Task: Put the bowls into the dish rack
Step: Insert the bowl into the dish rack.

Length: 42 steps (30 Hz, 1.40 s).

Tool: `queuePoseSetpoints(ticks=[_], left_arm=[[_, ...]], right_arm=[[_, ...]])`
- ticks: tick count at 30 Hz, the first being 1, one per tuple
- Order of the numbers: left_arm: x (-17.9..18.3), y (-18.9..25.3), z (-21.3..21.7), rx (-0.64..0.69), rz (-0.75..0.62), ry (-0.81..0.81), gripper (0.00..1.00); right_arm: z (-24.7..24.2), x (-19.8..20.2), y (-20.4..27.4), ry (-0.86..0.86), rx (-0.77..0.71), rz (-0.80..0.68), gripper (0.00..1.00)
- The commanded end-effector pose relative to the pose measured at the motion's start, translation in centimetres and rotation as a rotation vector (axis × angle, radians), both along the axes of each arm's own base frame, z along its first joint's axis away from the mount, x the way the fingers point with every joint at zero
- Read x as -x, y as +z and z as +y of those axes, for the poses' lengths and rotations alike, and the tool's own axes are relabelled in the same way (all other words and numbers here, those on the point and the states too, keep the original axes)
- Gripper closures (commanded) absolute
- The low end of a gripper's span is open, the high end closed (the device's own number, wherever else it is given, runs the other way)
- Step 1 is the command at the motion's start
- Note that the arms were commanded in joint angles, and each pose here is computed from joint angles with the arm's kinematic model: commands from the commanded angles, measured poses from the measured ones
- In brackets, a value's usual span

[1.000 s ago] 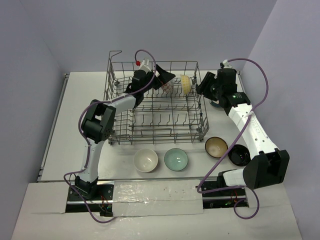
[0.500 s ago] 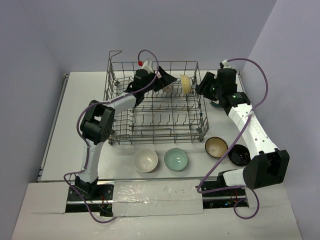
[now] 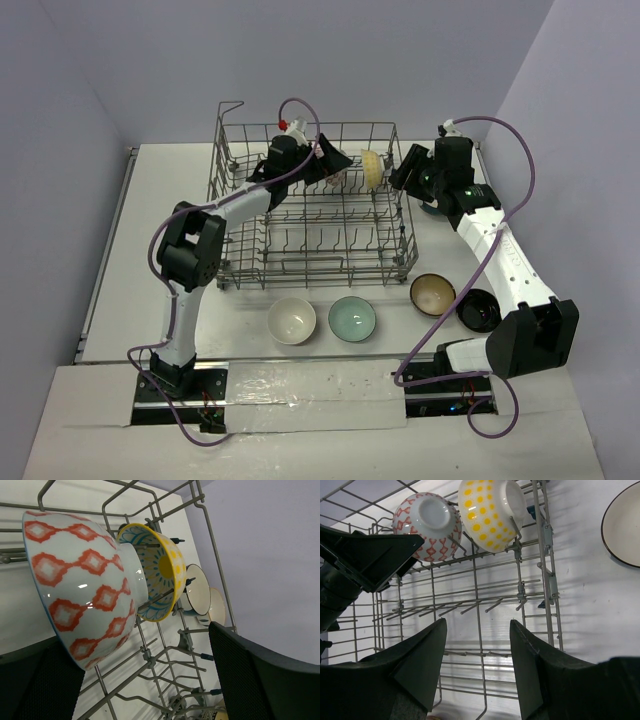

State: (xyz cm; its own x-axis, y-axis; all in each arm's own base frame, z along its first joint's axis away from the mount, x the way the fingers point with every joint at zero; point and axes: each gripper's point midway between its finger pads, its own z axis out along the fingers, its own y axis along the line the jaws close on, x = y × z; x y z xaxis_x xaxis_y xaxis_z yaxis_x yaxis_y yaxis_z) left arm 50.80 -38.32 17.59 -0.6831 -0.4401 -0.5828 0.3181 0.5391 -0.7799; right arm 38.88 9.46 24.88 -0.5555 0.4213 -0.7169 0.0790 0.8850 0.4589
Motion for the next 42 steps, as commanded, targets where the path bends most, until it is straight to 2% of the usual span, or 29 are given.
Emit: queuePoseSetpoints(ticks=[1, 17, 30, 42], left_arm=[[1.2, 7.2, -0.8, 0.032, -0.123, -0.048, 0.01], [2.1, 9.7, -0.4, 0.009, -0.153, -0.067, 0.01], [3.1, 10.1, 0.5, -0.022, -0.161, -0.066, 0.01], [2.5, 7.4, 0.3, -0.073, -0.123, -0.074, 0.01]], right_arm=[[0.2, -0.7, 2.0, 0.016, -0.005, -0.068, 0.39], [0.4, -0.6, 2.1, 0.022, -0.003, -0.072, 0.39], [0.6, -0.6, 1.9, 0.030, 0.000, -0.068, 0.38], [0.6, -0.6, 1.6, 0.032, 0.008, -0.057, 0.38]])
